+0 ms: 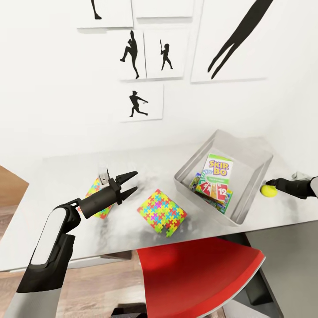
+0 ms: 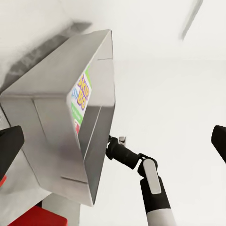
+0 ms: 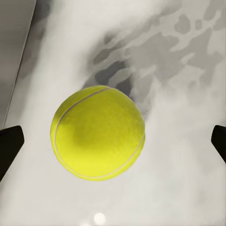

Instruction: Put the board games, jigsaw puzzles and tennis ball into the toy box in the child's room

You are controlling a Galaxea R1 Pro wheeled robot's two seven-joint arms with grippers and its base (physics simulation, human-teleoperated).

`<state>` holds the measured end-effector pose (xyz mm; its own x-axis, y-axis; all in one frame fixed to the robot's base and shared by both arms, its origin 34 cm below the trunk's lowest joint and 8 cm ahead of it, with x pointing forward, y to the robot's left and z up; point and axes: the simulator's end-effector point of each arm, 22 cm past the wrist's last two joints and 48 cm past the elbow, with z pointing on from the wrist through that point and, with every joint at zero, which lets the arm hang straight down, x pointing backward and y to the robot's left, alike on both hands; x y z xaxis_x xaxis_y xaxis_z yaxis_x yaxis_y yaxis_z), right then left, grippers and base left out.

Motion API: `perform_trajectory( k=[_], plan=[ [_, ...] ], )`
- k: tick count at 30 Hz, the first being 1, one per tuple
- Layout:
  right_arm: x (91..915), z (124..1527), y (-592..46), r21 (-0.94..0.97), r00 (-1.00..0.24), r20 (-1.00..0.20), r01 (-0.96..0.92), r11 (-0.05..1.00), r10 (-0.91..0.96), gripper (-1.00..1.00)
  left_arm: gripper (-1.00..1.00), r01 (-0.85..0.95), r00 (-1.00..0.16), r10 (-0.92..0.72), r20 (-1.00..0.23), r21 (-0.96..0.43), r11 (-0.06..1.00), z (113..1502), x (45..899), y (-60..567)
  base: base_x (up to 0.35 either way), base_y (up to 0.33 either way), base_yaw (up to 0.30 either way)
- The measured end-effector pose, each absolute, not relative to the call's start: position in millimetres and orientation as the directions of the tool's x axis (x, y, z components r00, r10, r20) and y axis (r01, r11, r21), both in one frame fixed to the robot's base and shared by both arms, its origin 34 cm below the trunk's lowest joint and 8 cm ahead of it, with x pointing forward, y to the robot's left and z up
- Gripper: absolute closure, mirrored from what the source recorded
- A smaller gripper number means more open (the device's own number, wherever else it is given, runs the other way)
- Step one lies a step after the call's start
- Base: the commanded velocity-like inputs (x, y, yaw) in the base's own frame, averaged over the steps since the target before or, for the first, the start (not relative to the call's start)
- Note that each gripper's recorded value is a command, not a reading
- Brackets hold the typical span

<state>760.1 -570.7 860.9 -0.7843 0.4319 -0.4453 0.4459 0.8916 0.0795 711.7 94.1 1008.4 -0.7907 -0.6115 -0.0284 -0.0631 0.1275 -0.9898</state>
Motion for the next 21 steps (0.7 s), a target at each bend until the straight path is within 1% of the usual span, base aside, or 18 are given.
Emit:
perform_trajectory(
  k=[21],
  plan=[
    [759.2,854.9,-568.1,0.079,-0.79,-0.438,0.442,0.893,0.43,-1.0,-1.0,-0.067,-0.791,-0.611,-0.022,-0.99,0.124,1005.2,711.7,93.6,0.0,0.0,0.0]
  ],
)
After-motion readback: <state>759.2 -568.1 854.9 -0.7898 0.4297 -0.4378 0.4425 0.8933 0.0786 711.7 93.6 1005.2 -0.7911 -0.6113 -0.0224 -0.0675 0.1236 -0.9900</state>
